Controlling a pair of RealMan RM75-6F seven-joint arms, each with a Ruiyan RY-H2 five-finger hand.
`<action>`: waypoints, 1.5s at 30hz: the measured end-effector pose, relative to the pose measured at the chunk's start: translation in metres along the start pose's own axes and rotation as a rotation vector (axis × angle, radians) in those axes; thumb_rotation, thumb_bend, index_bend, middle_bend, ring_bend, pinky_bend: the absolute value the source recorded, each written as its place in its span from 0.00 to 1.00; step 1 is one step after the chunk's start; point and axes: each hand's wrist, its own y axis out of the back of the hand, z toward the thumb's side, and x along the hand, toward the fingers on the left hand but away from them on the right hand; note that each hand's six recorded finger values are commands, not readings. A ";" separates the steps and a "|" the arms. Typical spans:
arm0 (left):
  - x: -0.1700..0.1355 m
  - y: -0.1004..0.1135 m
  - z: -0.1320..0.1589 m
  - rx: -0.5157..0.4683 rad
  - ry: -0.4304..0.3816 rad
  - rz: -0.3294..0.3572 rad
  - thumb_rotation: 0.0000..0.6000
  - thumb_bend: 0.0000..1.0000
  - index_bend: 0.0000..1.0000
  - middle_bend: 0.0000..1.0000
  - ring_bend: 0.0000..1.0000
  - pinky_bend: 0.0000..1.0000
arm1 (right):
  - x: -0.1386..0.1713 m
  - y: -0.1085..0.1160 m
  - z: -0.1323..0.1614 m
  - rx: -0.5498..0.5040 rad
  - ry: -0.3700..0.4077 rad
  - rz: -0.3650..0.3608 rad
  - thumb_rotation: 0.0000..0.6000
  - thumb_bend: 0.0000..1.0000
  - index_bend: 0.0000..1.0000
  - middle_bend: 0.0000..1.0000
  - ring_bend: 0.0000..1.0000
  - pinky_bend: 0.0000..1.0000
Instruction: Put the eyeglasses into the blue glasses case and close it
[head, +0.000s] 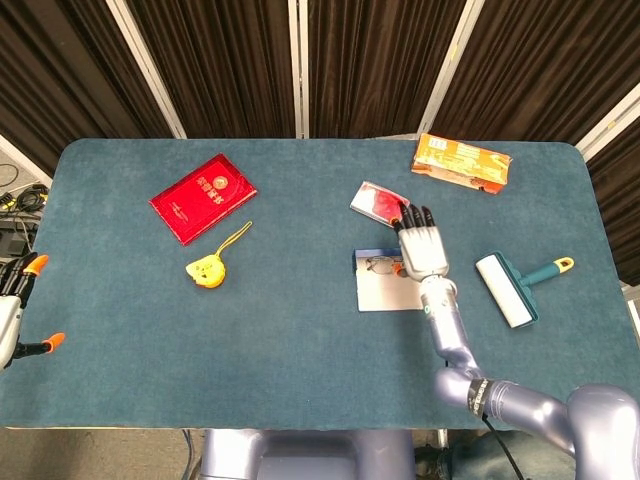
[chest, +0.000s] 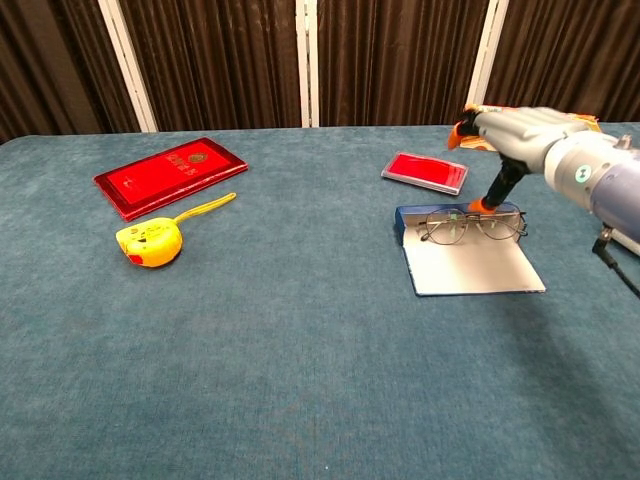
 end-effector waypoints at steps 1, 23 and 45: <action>0.000 0.000 0.000 0.001 0.001 -0.001 1.00 0.00 0.00 0.00 0.00 0.00 | -0.001 0.001 -0.002 0.006 -0.005 -0.006 1.00 0.13 0.22 0.00 0.00 0.00; 0.003 -0.005 -0.001 0.011 0.013 -0.011 1.00 0.00 0.00 0.00 0.00 0.00 | -0.017 -0.013 -0.042 0.118 -0.068 0.012 1.00 0.13 0.26 0.00 0.00 0.00; 0.003 -0.005 0.001 0.007 0.006 -0.013 1.00 0.00 0.00 0.00 0.00 0.00 | 0.007 -0.019 0.003 0.100 0.069 0.026 1.00 0.00 0.12 0.00 0.00 0.00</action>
